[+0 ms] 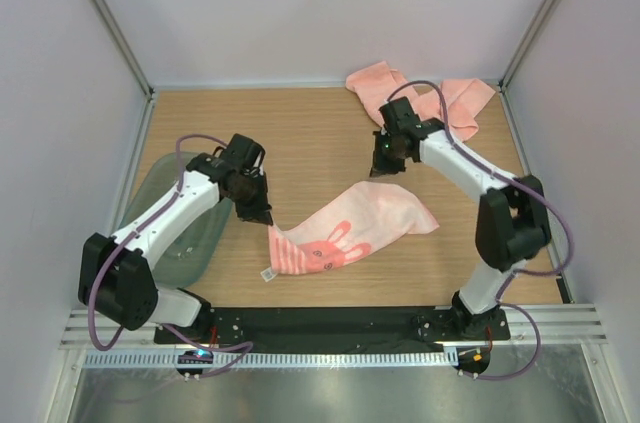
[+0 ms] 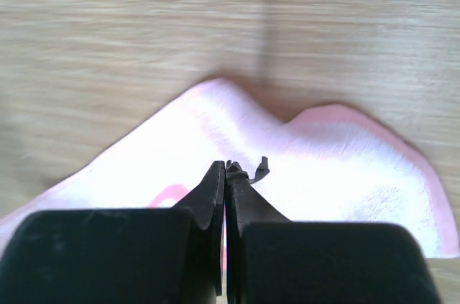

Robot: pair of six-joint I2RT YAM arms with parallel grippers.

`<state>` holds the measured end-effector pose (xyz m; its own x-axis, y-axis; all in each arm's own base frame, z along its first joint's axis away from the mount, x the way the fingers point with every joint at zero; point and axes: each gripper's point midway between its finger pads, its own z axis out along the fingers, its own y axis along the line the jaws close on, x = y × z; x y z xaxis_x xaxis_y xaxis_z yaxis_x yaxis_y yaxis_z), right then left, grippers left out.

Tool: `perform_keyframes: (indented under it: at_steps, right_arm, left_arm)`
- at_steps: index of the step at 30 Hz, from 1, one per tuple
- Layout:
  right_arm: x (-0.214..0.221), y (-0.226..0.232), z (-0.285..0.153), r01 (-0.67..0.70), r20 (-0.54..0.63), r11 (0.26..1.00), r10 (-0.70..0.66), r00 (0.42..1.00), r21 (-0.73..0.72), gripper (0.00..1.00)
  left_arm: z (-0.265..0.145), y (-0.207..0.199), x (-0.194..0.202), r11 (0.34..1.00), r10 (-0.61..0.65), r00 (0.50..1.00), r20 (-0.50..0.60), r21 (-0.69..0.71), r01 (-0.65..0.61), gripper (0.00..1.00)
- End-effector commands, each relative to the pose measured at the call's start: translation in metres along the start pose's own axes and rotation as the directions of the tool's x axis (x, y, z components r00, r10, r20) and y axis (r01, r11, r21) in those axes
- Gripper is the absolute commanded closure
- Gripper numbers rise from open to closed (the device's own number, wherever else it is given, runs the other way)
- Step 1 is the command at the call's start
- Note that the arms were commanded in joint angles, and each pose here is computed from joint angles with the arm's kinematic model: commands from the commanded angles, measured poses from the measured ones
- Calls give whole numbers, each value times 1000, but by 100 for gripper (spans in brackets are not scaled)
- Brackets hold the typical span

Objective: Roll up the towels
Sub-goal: Flatten the towel

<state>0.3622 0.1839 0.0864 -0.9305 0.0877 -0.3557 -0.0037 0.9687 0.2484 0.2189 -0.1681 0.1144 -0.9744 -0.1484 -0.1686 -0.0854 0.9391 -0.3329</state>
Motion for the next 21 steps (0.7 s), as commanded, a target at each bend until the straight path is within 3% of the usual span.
perform_keyframes:
  at_steps: [1, 5, 7, 8, 9, 10, 11, 14, 17, 21]
  right_arm:
    - [49, 25, -43, 22, -33, 994, -26, 999, -103, 99]
    - [131, 17, -11, -21, -163, 991, -1, 987, -134, 99]
    - [145, 3, -5, -37, -166, 995, 21, 986, -97, 99]
    - [142, 0, -7, -28, -146, 997, 16, 989, -78, 93]
    - [133, -10, -7, -17, -102, 1000, 14, 995, -24, 65]
    - [121, -8, -14, 4, -71, 1000, -5, 997, -12, 50]
    - [108, -14, -16, 15, -33, 999, -14, 999, 29, 27]
    - [72, -15, -31, 53, 45, 994, -58, 997, 99, 11]
    - [38, -14, -41, 48, 100, 993, -58, 993, 104, 9]
    - [15, -27, -24, 29, 82, 989, -41, 996, 145, 8]
  left_arm:
    - [-13, -4, -17, 1000, 30, 997, 64, -2, -30, 100]
    - [-8, -2, -15, 1000, 26, 998, 56, -8, -25, 100]
    - [-5, -2, -14, 1000, 20, 999, 48, -2, -20, 100]
    - [-4, -3, -11, 1000, 17, 999, 38, 6, -17, 100]
    - [-3, -3, -10, 1000, 13, 999, 33, 8, -13, 100]
    - [-4, -3, -9, 1000, 15, 999, 32, 12, -15, 100]
    - [-4, -4, -9, 1000, 15, 999, 32, 15, -16, 100]
    - [-6, 0, -8, 1000, 19, 999, 39, 1, -19, 100]
    - [-8, 2, -9, 1000, 22, 998, 51, -11, -21, 100]
    - [-5, 6, -8, 999, 21, 999, 46, -26, -20, 100]
